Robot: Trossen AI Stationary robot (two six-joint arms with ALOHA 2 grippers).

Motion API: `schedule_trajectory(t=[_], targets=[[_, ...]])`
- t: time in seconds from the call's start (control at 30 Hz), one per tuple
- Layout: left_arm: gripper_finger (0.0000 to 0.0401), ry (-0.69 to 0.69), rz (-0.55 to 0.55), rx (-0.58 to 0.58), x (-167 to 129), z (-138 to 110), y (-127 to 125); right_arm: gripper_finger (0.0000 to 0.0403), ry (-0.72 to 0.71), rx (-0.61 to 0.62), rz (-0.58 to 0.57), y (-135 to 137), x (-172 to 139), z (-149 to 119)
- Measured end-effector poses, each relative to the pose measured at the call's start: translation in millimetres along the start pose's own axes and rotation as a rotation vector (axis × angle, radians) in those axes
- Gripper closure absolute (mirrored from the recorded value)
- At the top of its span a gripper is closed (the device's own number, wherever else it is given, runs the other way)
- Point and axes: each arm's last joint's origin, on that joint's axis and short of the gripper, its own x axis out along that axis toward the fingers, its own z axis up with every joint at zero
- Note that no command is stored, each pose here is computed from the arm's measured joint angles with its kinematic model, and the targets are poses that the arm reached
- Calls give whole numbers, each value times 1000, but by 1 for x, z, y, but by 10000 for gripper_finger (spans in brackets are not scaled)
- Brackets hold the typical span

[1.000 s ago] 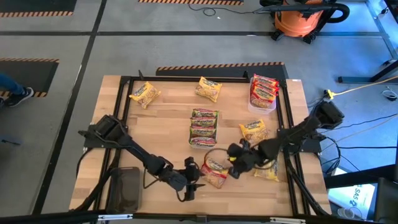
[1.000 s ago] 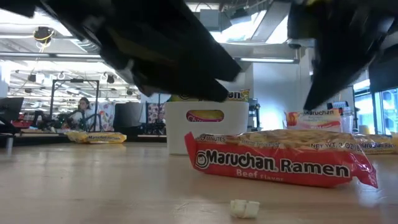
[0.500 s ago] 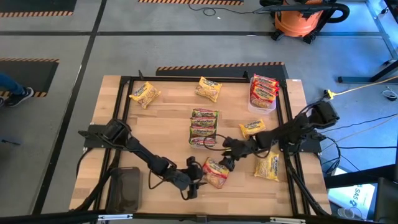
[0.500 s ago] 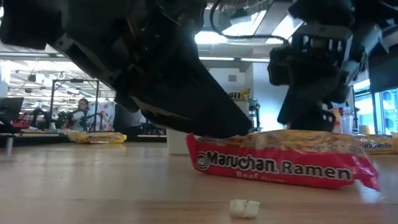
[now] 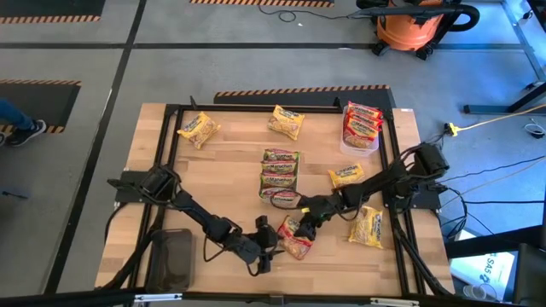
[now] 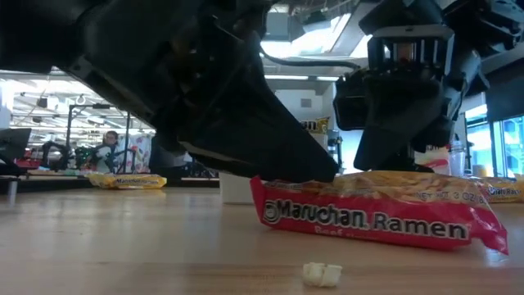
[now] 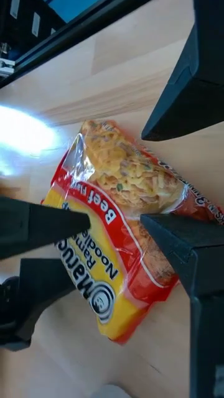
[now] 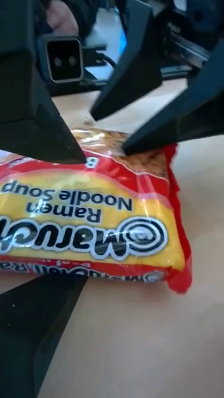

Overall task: Sort Maruchan noodles
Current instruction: Put the red noodle pack into the transparent bin

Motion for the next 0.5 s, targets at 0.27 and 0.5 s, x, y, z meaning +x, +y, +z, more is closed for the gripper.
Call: schedule_trajectory(t=[0.27,0.5], targets=[[202,-3,16,31,-2,-2,-2,123,80,24,46,5,13,4],[202,3,5,62,-3,-4,-4,123,45,-19,110,16,16,11]])
